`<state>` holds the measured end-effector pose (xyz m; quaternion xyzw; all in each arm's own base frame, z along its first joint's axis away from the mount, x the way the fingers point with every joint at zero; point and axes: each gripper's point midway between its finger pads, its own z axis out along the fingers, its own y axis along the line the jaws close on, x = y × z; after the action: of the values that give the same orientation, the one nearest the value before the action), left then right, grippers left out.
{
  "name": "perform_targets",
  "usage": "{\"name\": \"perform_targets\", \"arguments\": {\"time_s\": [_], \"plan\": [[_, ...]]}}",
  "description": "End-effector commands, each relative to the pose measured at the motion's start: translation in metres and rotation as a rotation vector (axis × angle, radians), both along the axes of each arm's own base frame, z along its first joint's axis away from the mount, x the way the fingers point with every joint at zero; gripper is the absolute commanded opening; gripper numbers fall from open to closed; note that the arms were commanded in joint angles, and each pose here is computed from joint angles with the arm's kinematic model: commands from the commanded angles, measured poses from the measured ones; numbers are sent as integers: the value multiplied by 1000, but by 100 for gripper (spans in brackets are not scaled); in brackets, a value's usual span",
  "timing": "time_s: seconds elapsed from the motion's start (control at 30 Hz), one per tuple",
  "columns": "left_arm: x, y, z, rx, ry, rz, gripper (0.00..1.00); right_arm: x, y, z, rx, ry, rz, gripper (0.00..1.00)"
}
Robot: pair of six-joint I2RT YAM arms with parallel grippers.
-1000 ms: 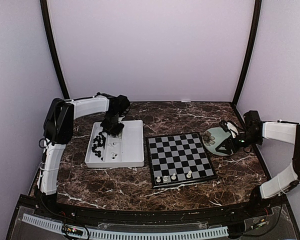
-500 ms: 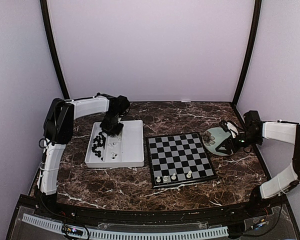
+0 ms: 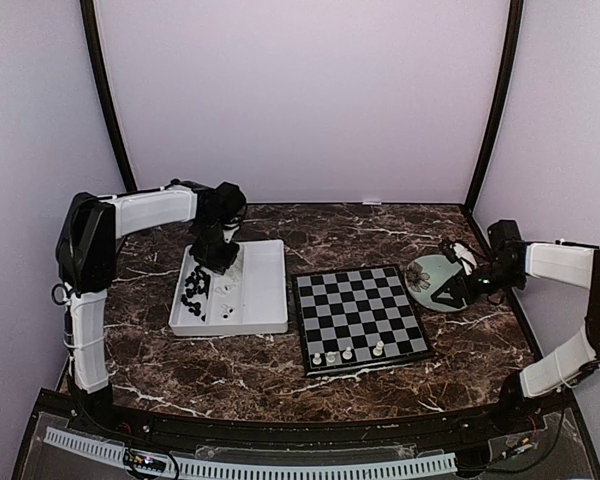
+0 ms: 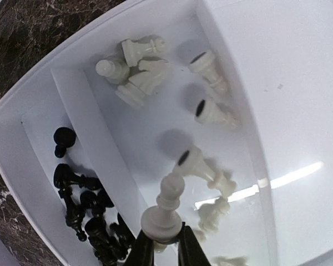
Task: Set up the chess pieces on the board
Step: Pick up the chess pile from the storage box.
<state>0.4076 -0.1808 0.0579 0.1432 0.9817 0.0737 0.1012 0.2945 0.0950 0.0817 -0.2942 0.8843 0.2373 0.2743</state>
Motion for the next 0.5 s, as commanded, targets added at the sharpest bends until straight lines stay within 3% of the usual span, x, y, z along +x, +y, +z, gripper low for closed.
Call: {"name": "perform_targets", "arguments": {"time_s": [0.0,0.27,0.47], "plan": [[-9,-28,59,-245,-107,-88,0,5,7,24,21,-66,28,61],[-42,-55,70,-503,-210,-268,0,8,54,68,38,-117,188,60],[-64,-76,92,-682,-289,-391,1,38,128,125,154,-160,309,60]]}}
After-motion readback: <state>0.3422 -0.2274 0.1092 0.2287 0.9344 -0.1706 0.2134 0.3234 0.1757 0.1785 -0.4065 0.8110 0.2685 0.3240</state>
